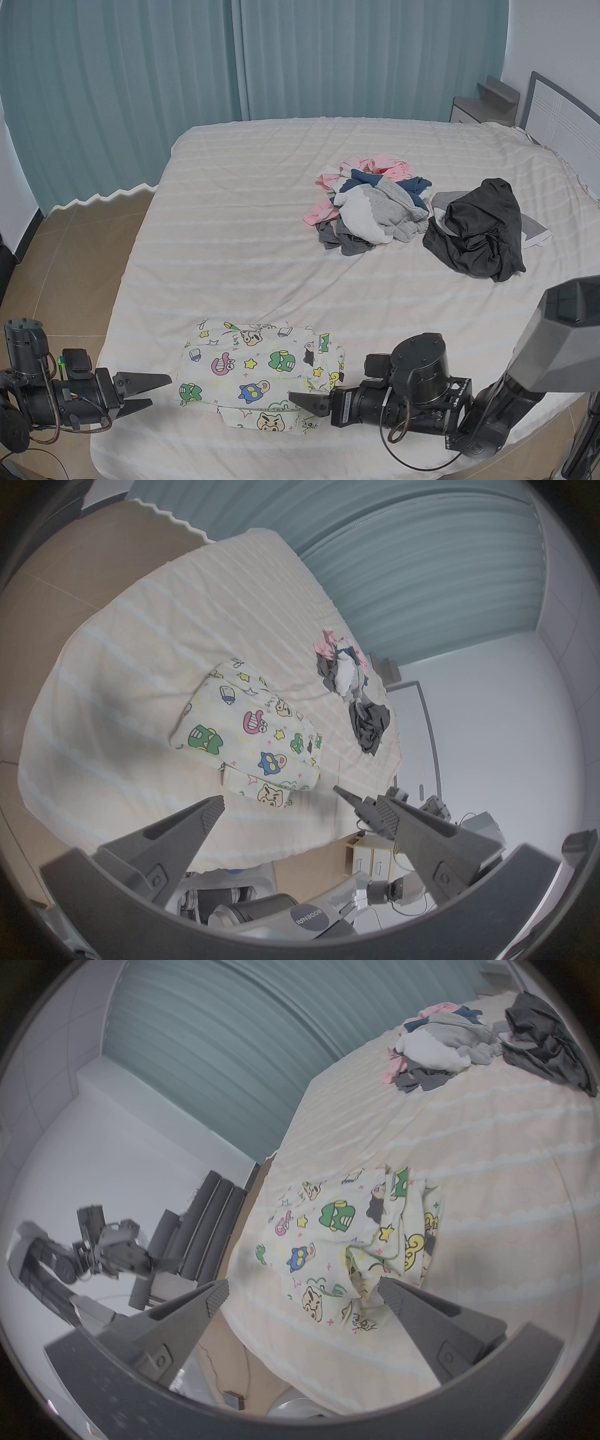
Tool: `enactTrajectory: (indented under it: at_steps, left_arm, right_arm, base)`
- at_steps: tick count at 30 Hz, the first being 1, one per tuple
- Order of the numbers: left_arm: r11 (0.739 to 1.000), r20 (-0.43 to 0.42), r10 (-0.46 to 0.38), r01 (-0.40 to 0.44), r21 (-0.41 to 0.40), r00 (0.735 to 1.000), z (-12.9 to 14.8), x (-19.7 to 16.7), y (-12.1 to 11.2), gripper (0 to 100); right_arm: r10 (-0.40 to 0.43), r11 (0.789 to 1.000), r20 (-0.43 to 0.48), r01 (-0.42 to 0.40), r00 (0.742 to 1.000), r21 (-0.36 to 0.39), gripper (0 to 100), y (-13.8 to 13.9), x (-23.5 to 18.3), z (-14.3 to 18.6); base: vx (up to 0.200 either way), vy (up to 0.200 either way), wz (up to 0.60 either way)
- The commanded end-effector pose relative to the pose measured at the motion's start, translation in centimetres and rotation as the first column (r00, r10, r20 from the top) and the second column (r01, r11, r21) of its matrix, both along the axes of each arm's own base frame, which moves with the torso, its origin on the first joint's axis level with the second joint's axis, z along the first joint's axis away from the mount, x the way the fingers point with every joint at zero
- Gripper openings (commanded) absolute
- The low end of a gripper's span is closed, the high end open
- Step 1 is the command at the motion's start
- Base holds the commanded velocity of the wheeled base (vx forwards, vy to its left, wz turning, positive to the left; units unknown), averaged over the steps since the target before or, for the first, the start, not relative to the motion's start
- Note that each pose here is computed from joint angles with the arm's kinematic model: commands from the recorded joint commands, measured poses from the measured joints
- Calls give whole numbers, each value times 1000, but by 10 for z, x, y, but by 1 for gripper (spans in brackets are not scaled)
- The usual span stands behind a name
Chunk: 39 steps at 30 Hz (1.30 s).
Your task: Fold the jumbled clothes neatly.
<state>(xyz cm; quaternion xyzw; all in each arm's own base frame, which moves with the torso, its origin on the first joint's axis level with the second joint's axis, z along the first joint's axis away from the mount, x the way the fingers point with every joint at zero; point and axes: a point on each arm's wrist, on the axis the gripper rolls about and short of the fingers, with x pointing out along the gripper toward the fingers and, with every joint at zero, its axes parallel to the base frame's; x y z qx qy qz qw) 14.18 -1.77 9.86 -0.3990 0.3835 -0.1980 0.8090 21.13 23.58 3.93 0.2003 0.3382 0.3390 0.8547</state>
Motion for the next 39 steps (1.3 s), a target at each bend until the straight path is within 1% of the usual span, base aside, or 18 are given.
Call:
enactTrajectory:
  at_steps: [1, 3, 10, 13, 17, 22, 25, 27, 32, 33, 35, 37, 39]
  left_arm:
    - [998, -98, 52, -54, -16, 994, -22, 16, 11, 100]
    - [998, -98, 57, -58, -16, 994, -24, 17, 12, 100]
    - [998, -106, 55, -57, -17, 993, -26, 17, 12, 100]
    - [998, -106, 55, -57, -17, 993, -26, 17, 12, 100]
    - [998, -107, 55, -57, -17, 993, -26, 17, 12, 100]
    - [998, -108, 56, -58, -18, 993, -26, 17, 12, 100]
    - [998, -110, 55, -58, -17, 992, -27, 17, 12, 100]
    - [998, -110, 55, -58, -17, 992, -27, 17, 12, 100]
    - [998, -110, 55, -58, -17, 992, -27, 17, 12, 100]
    - [998, -110, 55, -58, -17, 992, -27, 17, 12, 100]
    - [998, -110, 55, -58, -17, 992, -27, 17, 12, 100]
    - [998, -112, 55, -58, -17, 992, -27, 17, 12, 100]
    - [998, -112, 55, -58, -17, 992, -27, 17, 12, 100]
  right_arm:
    - [32, 995, 6, -32, 999, -95, 100, 14, 6, -40]
    - [31, 995, 23, -29, 999, -99, 100, 16, 9, -44]
    - [26, 995, 28, -23, 999, -102, 100, 21, 15, -53]
    - [28, 995, 38, -24, 999, -92, 100, 23, 16, -50]
    - [30, 998, 73, -26, 997, -59, 100, 30, 20, -45]
    - [39, 998, 95, -34, 995, -50, 100, 35, 23, -51]
    - [45, 997, 97, -39, 994, -60, 100, 37, 24, -56]
    - [59, 996, 101, -51, 993, -79, 100, 39, 23, -62]
    - [82, 992, 132, -69, 988, -103, 100, 43, 24, -66]
    - [80, 992, 134, -65, 988, -107, 0, 42, 24, -66]
    - [74, 992, 136, -59, 988, -111, 0, 42, 23, -66]
    - [60, 990, 148, -41, 987, -133, 0, 39, 23, -66]
    - [55, 989, 141, -34, 988, -147, 0, 35, 21, -67]
  base:
    - [0, 0, 0]
    - [0, 0, 0]
    - [0, 0, 0]
    - [0, 0, 0]
    - [0, 0, 0]
    - [0, 0, 0]
    - [0, 0, 0]
    - [0, 0, 0]
    - [0, 0, 0]
    - [0, 0, 0]
    - [0, 0, 0]
    - [0, 0, 0]
    - [0, 0, 0]
